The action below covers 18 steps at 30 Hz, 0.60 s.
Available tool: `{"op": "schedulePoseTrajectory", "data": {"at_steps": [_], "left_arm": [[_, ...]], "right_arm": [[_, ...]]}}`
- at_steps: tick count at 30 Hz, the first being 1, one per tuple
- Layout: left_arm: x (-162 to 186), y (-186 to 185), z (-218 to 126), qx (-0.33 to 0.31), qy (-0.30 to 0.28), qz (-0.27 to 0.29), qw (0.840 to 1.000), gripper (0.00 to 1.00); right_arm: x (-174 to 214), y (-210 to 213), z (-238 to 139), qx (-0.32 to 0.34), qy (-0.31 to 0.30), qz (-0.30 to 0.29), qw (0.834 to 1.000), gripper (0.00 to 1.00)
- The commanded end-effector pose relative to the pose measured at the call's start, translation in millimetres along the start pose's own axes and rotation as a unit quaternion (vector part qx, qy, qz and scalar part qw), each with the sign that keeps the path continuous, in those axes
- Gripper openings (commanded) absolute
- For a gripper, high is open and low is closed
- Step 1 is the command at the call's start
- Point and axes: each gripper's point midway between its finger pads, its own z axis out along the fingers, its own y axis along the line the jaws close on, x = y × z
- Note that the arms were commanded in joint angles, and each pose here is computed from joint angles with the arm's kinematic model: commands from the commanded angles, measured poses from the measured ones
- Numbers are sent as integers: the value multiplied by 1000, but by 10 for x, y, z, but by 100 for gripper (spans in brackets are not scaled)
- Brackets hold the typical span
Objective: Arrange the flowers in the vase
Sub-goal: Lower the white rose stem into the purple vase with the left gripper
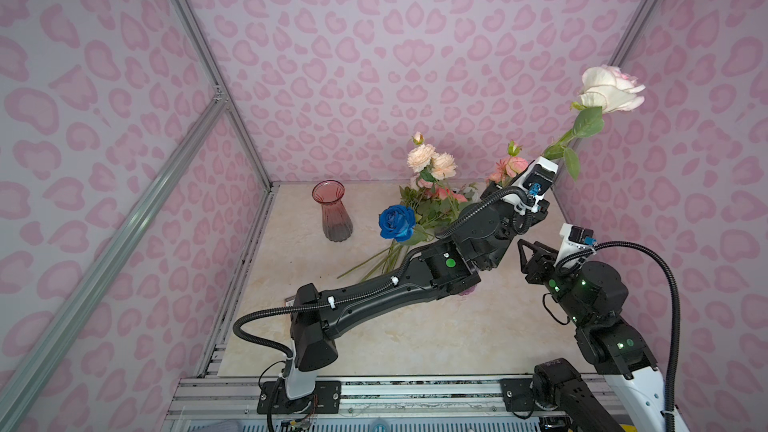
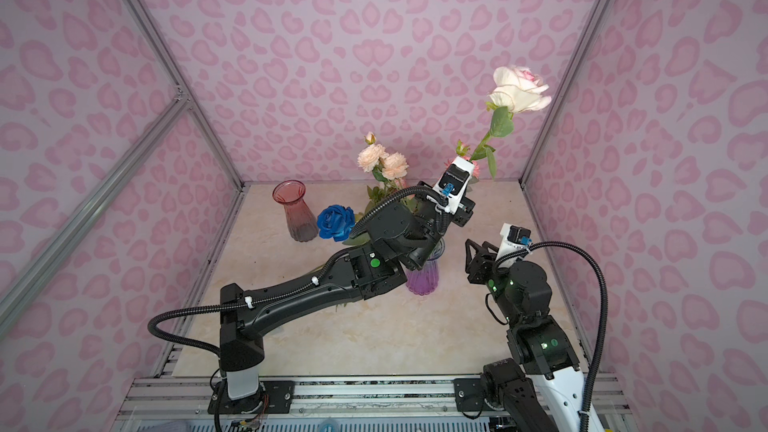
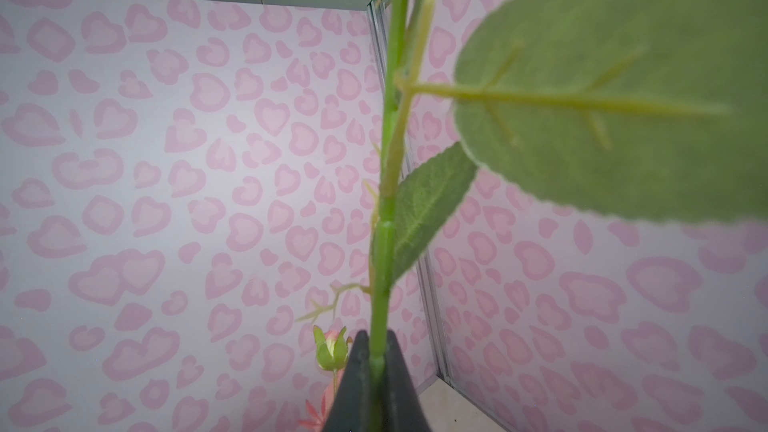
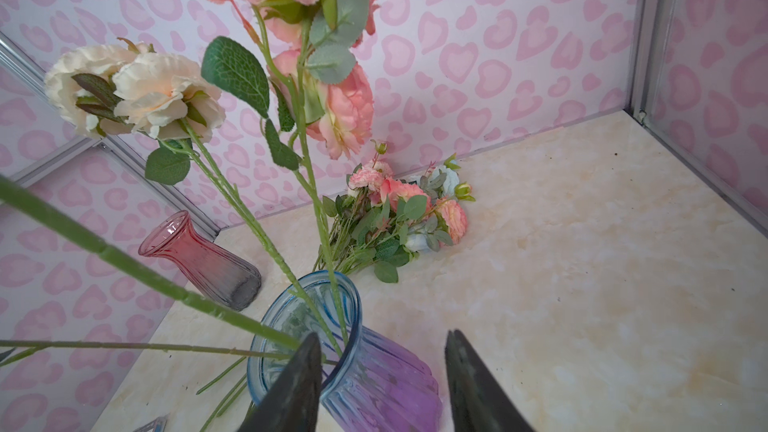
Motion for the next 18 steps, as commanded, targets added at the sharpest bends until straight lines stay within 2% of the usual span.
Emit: {"op": "schedulePoseTrajectory", "data": {"at_steps": [1,10,15,18], "left_arm": [[-217,73,-52,-2,-19,-2,1000,4],[111,22,91,-45,2,76,996,4],[224,43,183,-54,14,82,995,4],[376,135,223,-63,31,67,995,4]], "right_arm": [[-37,10,-33,-1,-7,-5,1000,50],[-32,29,-10,-8,-9,4,1000,50],[-33,34,-14,-10,-9,3,1000,50],[-25,23,-32,-8,-9,1,1000,50]]}}
